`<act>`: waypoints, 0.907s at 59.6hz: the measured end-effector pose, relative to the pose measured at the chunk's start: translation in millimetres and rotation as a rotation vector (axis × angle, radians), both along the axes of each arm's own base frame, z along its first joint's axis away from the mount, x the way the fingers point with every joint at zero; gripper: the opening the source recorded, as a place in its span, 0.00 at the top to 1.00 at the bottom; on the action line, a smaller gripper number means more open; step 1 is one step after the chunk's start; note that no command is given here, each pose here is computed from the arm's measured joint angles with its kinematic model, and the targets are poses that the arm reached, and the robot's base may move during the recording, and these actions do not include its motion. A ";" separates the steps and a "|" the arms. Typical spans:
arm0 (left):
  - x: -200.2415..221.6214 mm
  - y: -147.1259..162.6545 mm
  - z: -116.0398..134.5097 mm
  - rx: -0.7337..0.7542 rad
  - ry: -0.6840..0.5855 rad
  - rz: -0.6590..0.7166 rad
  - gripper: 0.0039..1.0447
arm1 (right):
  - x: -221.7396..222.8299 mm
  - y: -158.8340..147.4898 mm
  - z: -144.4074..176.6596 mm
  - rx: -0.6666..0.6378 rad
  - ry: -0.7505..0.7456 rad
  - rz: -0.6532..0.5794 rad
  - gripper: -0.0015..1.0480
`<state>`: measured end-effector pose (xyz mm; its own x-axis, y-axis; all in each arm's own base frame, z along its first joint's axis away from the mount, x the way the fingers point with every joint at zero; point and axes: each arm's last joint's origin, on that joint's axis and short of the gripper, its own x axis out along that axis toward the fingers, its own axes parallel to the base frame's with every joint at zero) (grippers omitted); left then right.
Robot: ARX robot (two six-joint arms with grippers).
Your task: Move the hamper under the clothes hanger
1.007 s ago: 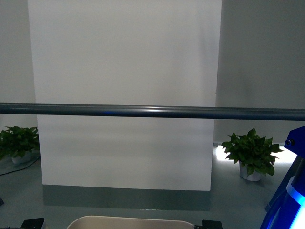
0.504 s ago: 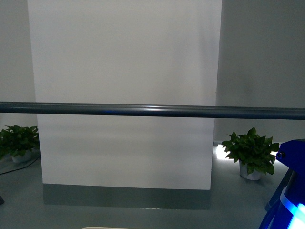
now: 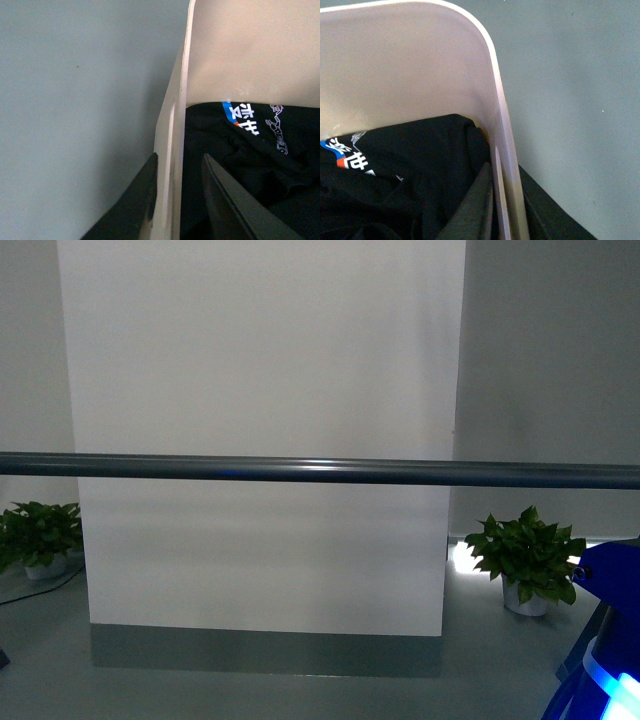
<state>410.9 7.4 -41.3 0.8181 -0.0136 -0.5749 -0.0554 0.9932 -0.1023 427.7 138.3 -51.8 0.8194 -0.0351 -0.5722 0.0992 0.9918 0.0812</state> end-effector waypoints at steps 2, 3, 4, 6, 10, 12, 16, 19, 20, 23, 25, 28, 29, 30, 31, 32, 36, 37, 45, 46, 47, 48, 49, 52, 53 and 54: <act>0.6 0.0 1.3 0.000 -0.008 0.001 0.64 | 0.3 0.0 0.5 -0.002 -0.005 -0.002 0.72; 1.0 0.0 2.2 -0.001 -0.012 0.002 0.63 | 0.6 0.0 1.2 -0.002 -0.009 -0.003 0.71; 1.3 0.1 3.2 -0.002 -0.016 0.003 0.61 | 0.8 0.1 1.9 -0.002 -0.012 -0.005 0.69; 2.2 0.1 5.7 -0.003 -0.024 0.005 0.58 | 1.3 -0.1 3.2 -0.004 -0.018 -0.007 0.66; 3.9 0.1 12.3 -0.007 -0.046 0.008 0.50 | 1.9 -0.1 8.0 -0.007 -0.033 -0.012 0.57; 5.8 0.2 20.7 -0.010 -0.069 0.012 0.42 | 2.2 -0.1 11.5 -0.010 -0.043 -0.013 0.52; 8.7 0.4 35.2 -0.016 -0.111 0.016 0.32 | 3.7 -0.1 22.2 -0.015 -0.068 -0.016 0.42; 9.9 0.5 42.9 -0.016 -0.133 0.016 0.27 | 5.1 0.4 29.9 -0.016 -0.087 -0.013 0.35; 10.1 0.3 45.3 -0.016 -0.139 0.015 0.25 | 5.5 0.5 31.9 -0.015 -0.092 -0.013 0.34; 11.1 0.3 54.2 -0.018 -0.163 0.014 0.19 | 6.5 0.8 38.4 -0.016 -0.106 -0.012 0.29; 11.8 0.2 60.9 -0.019 -0.181 0.013 0.15 | 7.4 1.0 44.9 -0.019 -0.121 -0.011 0.23; 12.3 0.2 69.8 -0.019 -0.203 0.012 0.09 | 8.3 1.4 53.1 -0.020 -0.140 -0.010 0.17; 12.5 0.2 74.7 -0.019 -0.215 0.012 0.05 | 8.4 1.4 54.9 -0.022 -0.144 -0.010 0.15; 12.7 0.2 78.4 -0.018 -0.224 0.011 0.04 | 8.6 1.5 56.7 -0.023 -0.148 -0.010 0.13; 12.8 0.2 79.8 -0.019 -0.228 0.010 0.04 | 9.0 1.6 60.8 -0.024 -0.157 -0.009 0.10; 12.8 0.1 82.1 -0.019 -0.233 0.009 0.04 | 9.1 1.6 62.4 -0.025 -0.160 -0.009 0.08; 13.2 -0.1 98.8 -0.023 -0.271 0.002 0.07 | 9.4 1.5 71.1 -0.033 -0.180 -0.010 0.06; 13.1 -0.1 100.9 -0.023 -0.276 0.001 0.06 | 9.5 1.4 74.8 -0.035 -0.188 -0.010 0.07; 13.5 -0.3 138.6 -0.019 -0.367 -0.011 0.06 | 9.2 1.0 96.3 -0.060 -0.234 -0.003 0.08; 13.5 -0.3 140.2 -0.019 -0.371 -0.012 0.06 | 9.1 0.9 100.6 -0.064 -0.242 -0.003 0.08; 13.5 -0.4 148.2 -0.018 -0.391 -0.015 0.06 | 9.0 1.0 105.0 -0.071 -0.251 0.000 0.08; 13.4 -0.4 153.0 -0.017 -0.403 -0.015 0.06 | 8.9 1.1 109.3 -0.076 -0.260 0.001 0.08; 13.1 -0.4 161.0 -0.012 -0.422 -0.018 0.06 | 8.8 1.1 113.7 -0.082 -0.270 0.002 0.08; 12.1 -0.6 177.5 -0.005 -0.463 -0.022 0.06 | 8.6 1.4 126.2 -0.094 -0.299 0.003 0.08; 11.5 -0.8 184.1 -0.001 -0.480 -0.024 0.06 | 8.2 1.6 131.4 -0.100 -0.311 0.005 0.08; 10.9 -0.9 190.3 0.001 -0.495 -0.027 0.06 | 8.0 1.7 134.0 -0.103 -0.317 0.006 0.08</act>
